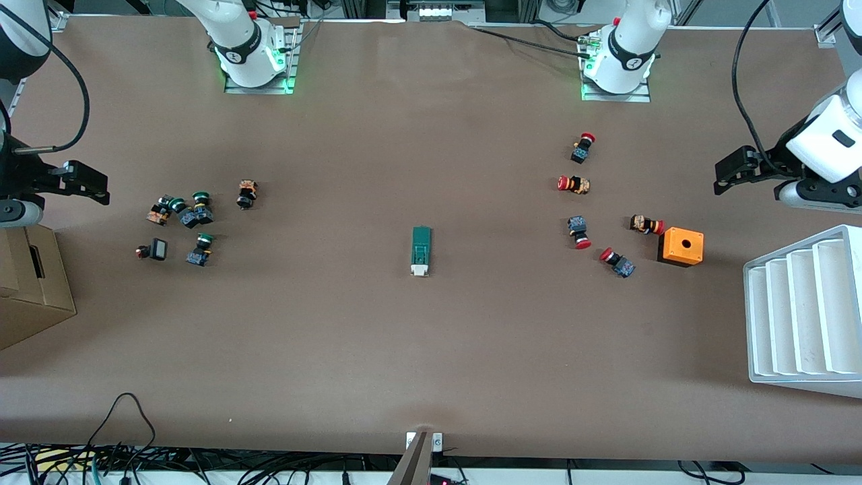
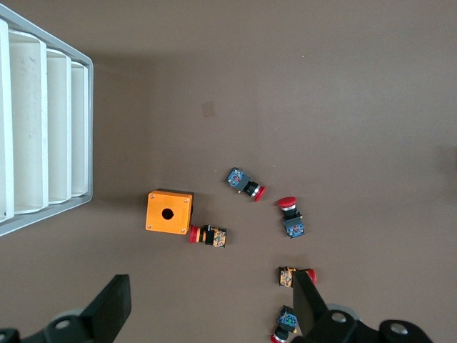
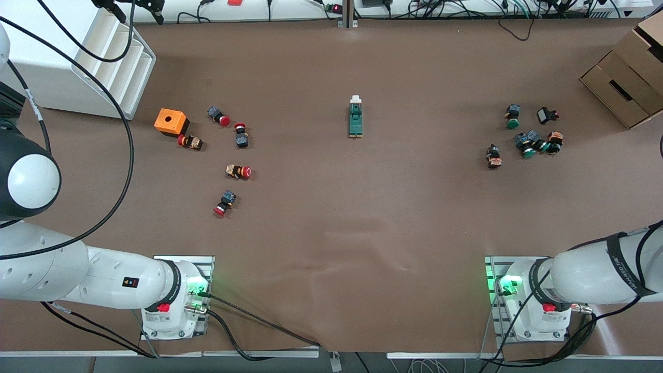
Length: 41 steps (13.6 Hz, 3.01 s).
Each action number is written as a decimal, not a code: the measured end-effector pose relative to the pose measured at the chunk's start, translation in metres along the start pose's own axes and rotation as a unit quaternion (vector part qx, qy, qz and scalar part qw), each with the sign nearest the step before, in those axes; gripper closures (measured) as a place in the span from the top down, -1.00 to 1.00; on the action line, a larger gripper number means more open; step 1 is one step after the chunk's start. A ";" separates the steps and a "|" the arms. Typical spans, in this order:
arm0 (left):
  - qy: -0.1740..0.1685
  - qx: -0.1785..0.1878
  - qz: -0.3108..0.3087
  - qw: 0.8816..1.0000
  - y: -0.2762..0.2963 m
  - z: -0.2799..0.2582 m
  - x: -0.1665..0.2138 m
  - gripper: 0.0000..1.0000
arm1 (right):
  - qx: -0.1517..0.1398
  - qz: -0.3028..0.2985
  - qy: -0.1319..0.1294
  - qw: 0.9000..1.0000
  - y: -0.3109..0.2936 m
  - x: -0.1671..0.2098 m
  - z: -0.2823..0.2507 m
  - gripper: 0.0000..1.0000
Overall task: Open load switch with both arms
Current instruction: 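Move the left gripper toward the green load switch, then lower the left gripper and grasp the green switch base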
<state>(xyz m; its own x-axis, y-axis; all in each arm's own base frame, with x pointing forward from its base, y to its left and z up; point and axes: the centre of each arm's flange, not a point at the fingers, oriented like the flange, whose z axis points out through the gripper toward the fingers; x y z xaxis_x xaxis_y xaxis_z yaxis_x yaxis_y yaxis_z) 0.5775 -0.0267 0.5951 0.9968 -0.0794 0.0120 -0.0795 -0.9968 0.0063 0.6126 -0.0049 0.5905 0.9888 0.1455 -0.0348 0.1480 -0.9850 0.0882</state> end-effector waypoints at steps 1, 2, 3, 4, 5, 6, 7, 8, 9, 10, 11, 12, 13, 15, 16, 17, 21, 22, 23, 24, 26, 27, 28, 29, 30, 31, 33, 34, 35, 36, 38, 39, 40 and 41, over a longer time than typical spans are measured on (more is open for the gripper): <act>0.000 0.000 -0.001 1.000 0.001 0.000 0.000 1.00 | 0.000 0.000 0.000 1.000 0.000 0.000 0.000 1.00; 0.000 0.000 0.000 1.000 0.002 0.000 0.000 1.00 | 0.000 0.000 0.001 1.000 0.000 0.000 0.000 1.00; 0.001 0.000 0.000 1.000 0.003 -0.001 0.000 1.00 | 0.000 0.000 0.001 1.000 0.001 0.000 0.000 1.00; 0.001 0.000 0.001 1.000 0.005 -0.001 0.000 1.00 | 0.000 0.001 0.002 1.000 0.001 0.000 0.000 1.00; 0.001 0.000 0.001 1.000 0.007 -0.001 0.000 1.00 | 0.000 0.000 0.002 1.000 0.001 0.000 0.000 1.00; 0.001 0.000 0.001 1.000 0.007 -0.001 0.000 1.00 | 0.000 0.001 0.002 1.000 0.001 0.000 0.000 1.00; 0.001 0.000 0.001 1.000 0.007 -0.001 0.000 1.00 | 0.000 0.001 0.002 1.000 0.001 0.000 0.000 1.00; 0.001 0.000 0.001 1.000 0.007 -0.001 0.000 1.00 | 0.000 0.001 0.002 1.000 0.001 0.000 0.000 1.00; 0.002 0.000 0.001 1.000 0.008 -0.002 0.000 1.00 | 0.000 0.001 0.002 1.000 0.001 0.000 0.000 1.00; 0.002 -0.001 0.004 1.000 0.011 -0.002 0.000 1.00 | 0.000 0.001 0.002 1.000 0.001 0.000 0.000 1.00; 0.004 -0.001 0.009 1.000 0.018 -0.002 0.001 1.00 | 0.000 0.001 0.002 1.000 0.001 0.000 0.000 1.00; 0.008 -0.002 0.012 1.000 0.028 -0.003 0.001 1.00 | 0.000 0.001 0.002 1.000 0.001 0.000 0.000 1.00; 0.012 -0.003 0.013 1.000 0.041 -0.003 0.002 1.00 | 0.000 0.001 0.002 1.000 0.001 0.000 0.000 1.00; 0.023 -0.006 0.013 1.000 0.075 -0.004 0.003 1.00 | 0.000 0.001 0.002 1.000 0.002 0.000 0.000 1.00; 0.025 -0.008 0.015 1.000 0.091 -0.003 0.002 1.00 | 0.000 0.002 0.002 1.000 0.002 0.000 0.000 1.00; 0.025 -0.010 0.018 0.999 0.104 -0.002 0.002 1.00 | -0.001 0.002 0.002 1.000 0.003 0.000 0.000 1.00; 0.034 -0.019 0.016 0.999 0.154 0.008 0.001 1.00 | -0.001 0.002 0.002 1.000 0.003 0.000 0.000 1.00; 0.036 -0.024 0.014 0.999 0.174 0.014 0.001 1.00 | -0.001 0.002 0.002 1.000 0.003 0.000 0.000 1.00; 0.039 -0.029 0.013 0.999 0.193 0.020 0.001 1.00 | -0.001 0.002 0.002 1.000 0.003 0.000 0.000 1.00; 0.044 -0.036 0.012 0.998 0.211 0.026 0.000 1.00 | -0.001 0.002 0.002 1.000 0.003 0.000 0.000 1.00; 0.058 -0.052 0.004 0.997 0.247 0.038 -0.003 1.00 | -0.001 0.002 0.002 1.000 0.003 0.000 0.000 1.00; 0.065 -0.061 -0.001 0.996 0.263 0.046 -0.006 1.00 | -0.001 0.002 0.002 1.000 0.003 0.000 0.000 1.00; 0.072 -0.070 -0.006 0.995 0.277 0.054 -0.009 1.00 | -0.001 0.002 0.002 1.000 0.003 0.000 0.000 1.00; 0.080 -0.078 -0.011 0.994 0.290 0.064 -0.013 1.00 | -0.001 0.002 0.002 1.000 0.003 0.000 0.000 1.00; 0.088 -0.082 -0.017 0.993 0.302 0.075 -0.017 1.00 | -0.001 0.002 0.002 1.000 0.003 0.000 0.000 1.00; 0.096 -0.084 -0.024 0.991 0.314 0.086 -0.022 1.00 | -0.001 0.002 0.002 1.000 0.003 0.000 0.000 1.00; 0.118 -0.075 -0.042 0.989 0.341 0.111 -0.034 1.00 | -0.001 0.002 0.002 1.000 0.003 0.000 0.000 1.00; 0.130 -0.066 -0.052 0.988 0.356 0.125 -0.041 1.00 | -0.001 0.002 0.002 1.000 0.003 0.000 0.000 1.00; 0.143 -0.057 -0.060 0.986 0.372 0.142 -0.047 1.00 | -0.001 0.002 0.003 1.000 0.003 0.000 0.000 1.00; 0.156 -0.050 -0.069 0.984 0.389 0.160 -0.054 1.00 | -0.001 0.002 0.003 1.000 0.003 0.000 0.000 1.00; 0.184 -0.038 -0.086 0.978 0.418 0.200 -0.066 1.00 | -0.001 0.002 0.003 1.000 0.003 0.000 0.000 1.00; 0.198 -0.034 -0.092 0.975 0.430 0.220 -0.072 1.00 | -0.001 0.002 0.003 1.000 0.003 0.000 0.000 1.00; 0.212 -0.032 -0.097 0.972 0.439 0.239 -0.077 1.00 | -0.001 0.002 0.003 1.000 0.003 0.000 0.000 1.00; 0.226 -0.032 -0.101 0.968 0.446 0.258 -0.081 1.00 | -0.001 0.002 0.003 1.000 0.003 0.000 0.000 1.00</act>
<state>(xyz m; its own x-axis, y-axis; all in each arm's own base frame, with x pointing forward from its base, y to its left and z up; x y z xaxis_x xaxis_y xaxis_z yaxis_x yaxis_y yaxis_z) 0.4643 -0.4667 0.3385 0.8862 0.1432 0.4406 0.1017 -0.9880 0.1165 0.6132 -0.0080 0.5910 0.9896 0.1412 -0.0291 0.1433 -0.9856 0.0900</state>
